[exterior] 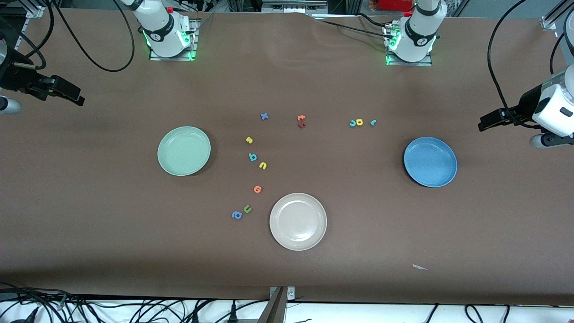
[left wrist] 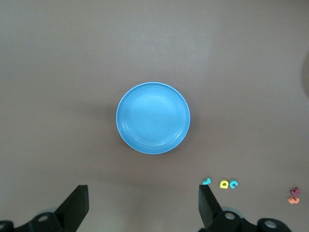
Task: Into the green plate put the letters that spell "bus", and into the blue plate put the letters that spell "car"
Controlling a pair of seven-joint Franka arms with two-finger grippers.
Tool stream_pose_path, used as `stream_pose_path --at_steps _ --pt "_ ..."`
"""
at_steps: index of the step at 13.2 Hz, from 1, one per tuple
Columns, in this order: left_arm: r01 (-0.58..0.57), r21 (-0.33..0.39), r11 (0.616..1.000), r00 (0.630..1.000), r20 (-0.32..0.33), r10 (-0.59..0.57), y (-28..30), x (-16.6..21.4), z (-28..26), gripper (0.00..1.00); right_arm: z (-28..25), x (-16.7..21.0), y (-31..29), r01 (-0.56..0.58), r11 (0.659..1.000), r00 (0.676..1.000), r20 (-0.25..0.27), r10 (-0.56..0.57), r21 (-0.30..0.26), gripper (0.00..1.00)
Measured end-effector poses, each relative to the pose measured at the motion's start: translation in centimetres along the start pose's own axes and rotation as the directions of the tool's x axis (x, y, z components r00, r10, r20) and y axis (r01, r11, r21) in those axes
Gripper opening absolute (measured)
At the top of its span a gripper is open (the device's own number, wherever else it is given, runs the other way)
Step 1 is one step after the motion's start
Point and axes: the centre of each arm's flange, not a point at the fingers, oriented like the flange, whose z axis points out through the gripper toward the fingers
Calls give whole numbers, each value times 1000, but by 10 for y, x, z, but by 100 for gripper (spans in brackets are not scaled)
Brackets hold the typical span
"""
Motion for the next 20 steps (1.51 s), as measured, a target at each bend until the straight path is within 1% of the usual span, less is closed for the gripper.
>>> stream_pose_path --at_steps 7,10,12,14,15,17,18,19,20 --pt "-1 0 1000 1000 0 1 0 0 0 100 0 0 0 0 1000 1000 0 0 0 100" --pt "-1 -5 1000 1000 7 1 1 0 3 100 2 -2 -4 8 1000 1000 15 -8 -3 100" --pt "1 -42 999 1000 26 0 6 -2 9 98 13 -3 -34 64 998 997 37 -63 -9 100" --pt "-11 -49 999 999 50 14 15 -4 21 97 45 3 -80 133 991 988 85 -131 -18 100" --pt "-20 -47 999 998 57 23 22 -6 32 97 65 10 -102 163 986 982 98 -160 -20 100" --pt "-32 -42 999 998 53 34 42 -13 64 97 104 23 -139 215 976 971 109 -212 -19 100" --pt "-41 -36 998 997 60 43 52 -21 82 97 123 28 -157 239 971 966 107 -236 -13 100" --pt "-55 -28 998 995 79 57 61 -31 101 97 141 31 -179 256 967 962 98 -255 0 100" --pt "-72 -18 997 992 103 73 68 -42 120 97 158 33 -201 247 969 965 83 -248 17 100"
